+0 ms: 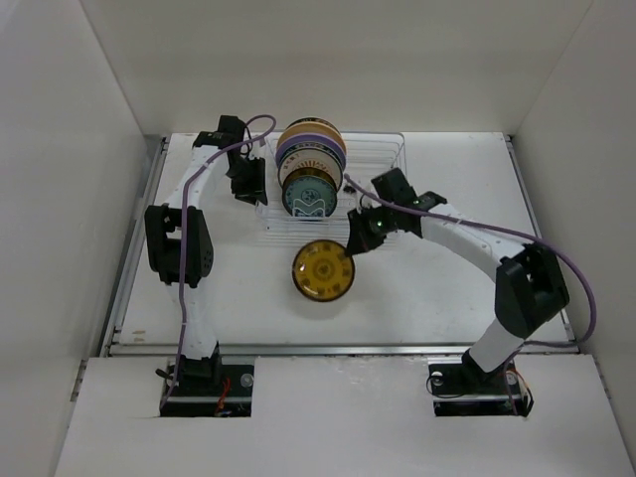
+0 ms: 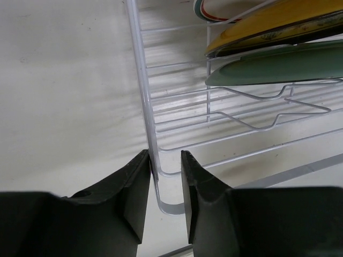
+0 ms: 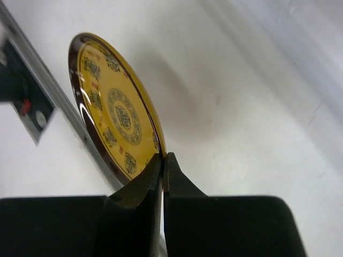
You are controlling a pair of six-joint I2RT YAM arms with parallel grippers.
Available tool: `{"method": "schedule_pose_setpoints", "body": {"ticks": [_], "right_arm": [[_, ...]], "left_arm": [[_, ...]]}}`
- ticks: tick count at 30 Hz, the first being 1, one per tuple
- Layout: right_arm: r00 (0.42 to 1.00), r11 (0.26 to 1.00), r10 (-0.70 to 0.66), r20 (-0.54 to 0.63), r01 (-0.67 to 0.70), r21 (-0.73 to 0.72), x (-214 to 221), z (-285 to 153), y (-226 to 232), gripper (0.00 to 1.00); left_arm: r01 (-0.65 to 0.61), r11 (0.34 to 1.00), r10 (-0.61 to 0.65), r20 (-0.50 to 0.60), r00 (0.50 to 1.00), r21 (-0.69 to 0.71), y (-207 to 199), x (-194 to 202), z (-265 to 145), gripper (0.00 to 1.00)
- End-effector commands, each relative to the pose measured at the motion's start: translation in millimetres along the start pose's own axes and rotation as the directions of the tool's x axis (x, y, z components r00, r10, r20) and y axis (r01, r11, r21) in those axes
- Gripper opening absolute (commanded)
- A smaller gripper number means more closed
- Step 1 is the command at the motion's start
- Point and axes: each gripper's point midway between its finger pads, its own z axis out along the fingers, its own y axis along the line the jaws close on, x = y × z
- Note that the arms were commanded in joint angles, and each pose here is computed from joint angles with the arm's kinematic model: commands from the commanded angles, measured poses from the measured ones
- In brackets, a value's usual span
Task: Unload the plates from the dish rack
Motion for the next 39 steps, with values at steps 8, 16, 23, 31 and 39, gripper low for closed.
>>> {"method": "schedule_pose_setpoints", "body": {"ticks": [8, 16, 23, 31, 39], "right_arm": [[0.969, 0.967, 0.244, -0.035, -0.240, 0.084, 60.8, 34.4, -29.4, 0.00], [0.968, 0.962, 0.246, -0.058, -0.236, 0.139, 70.4, 29.4, -32.8, 0.58], [0.984, 0.977, 0.009, 0.180, -0.047, 0.206, -34.9, -39.8, -2.2, 0.62], [0.948, 0.910, -0.218, 0.230, 0.112, 0.399, -127.0, -2.6, -57.1, 0.42], [0.936, 0.909, -0.243, 0.254, 0.129, 0.395, -164.5, 53.3, -84.6, 0.40]], "left_arm": [[-0.024, 1.000, 0.023, 0.030, 0.999, 0.013, -11.4, -5.5, -18.6, 0.27], [-0.026, 1.000, 0.025, 0.036, 0.999, 0.014, -11.5, 3.5, -22.7, 0.29], [-0.016, 1.000, 0.016, 0.036, 0.999, 0.014, -11.9, 3.6, -22.7, 0.29], [-0.025, 0.999, 0.027, 0.048, 0.998, -0.033, -6.0, -3.2, -29.8, 0.30], [-0.032, 0.996, 0.037, 0.052, 0.998, -0.077, 1.9, -2.4, -31.7, 0.31]]}}
